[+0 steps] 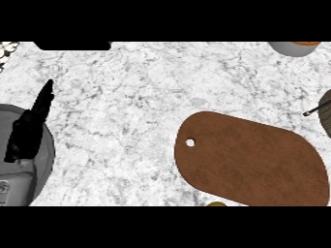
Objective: Pick the croissant from the cutting board and place it in the tiered basket
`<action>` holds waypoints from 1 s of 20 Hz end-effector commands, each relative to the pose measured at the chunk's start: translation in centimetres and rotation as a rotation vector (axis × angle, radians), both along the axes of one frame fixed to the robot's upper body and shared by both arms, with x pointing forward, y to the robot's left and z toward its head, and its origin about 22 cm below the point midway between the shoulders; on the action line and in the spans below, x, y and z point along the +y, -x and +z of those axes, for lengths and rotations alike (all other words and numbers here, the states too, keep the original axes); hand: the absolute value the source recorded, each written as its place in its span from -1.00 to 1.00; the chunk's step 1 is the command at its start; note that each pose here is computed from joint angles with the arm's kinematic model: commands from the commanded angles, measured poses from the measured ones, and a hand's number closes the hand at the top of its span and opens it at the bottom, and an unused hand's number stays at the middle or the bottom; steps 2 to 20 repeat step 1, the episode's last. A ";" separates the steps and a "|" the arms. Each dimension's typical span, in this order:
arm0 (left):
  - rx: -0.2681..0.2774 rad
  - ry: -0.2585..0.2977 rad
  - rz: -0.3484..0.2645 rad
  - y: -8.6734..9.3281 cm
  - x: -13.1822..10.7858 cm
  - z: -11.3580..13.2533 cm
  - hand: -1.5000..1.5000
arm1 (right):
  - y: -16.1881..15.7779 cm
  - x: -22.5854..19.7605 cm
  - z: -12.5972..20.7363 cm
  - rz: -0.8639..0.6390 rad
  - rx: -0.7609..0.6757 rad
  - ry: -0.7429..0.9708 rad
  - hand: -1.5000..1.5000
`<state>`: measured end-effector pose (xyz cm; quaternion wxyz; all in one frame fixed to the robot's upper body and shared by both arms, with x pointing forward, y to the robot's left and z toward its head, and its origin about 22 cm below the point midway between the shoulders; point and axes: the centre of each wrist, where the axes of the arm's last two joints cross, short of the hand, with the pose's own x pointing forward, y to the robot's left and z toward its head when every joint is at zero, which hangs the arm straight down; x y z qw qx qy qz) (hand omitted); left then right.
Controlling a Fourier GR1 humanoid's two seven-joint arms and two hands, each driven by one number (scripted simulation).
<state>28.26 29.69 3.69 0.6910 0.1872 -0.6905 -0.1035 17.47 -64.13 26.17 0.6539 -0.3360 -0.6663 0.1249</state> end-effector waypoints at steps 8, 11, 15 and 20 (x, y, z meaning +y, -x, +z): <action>0.006 0.004 0.017 0.4 -0.2 -0.7 0.00 | 2.2 -1.0 -1.8 0.106 -0.051 -0.101 -1.00; 0.006 0.004 0.017 0.4 -0.2 -0.7 0.00 | 2.2 -1.0 -1.8 0.106 -0.051 -0.101 -1.00; 0.006 0.004 0.017 0.4 -0.2 -0.7 0.00 | 2.2 -1.0 -1.8 0.106 -0.051 -0.101 -1.00; 0.006 0.004 0.017 0.4 -0.2 -0.7 0.00 | 2.2 -1.0 -1.8 0.106 -0.051 -0.101 -1.00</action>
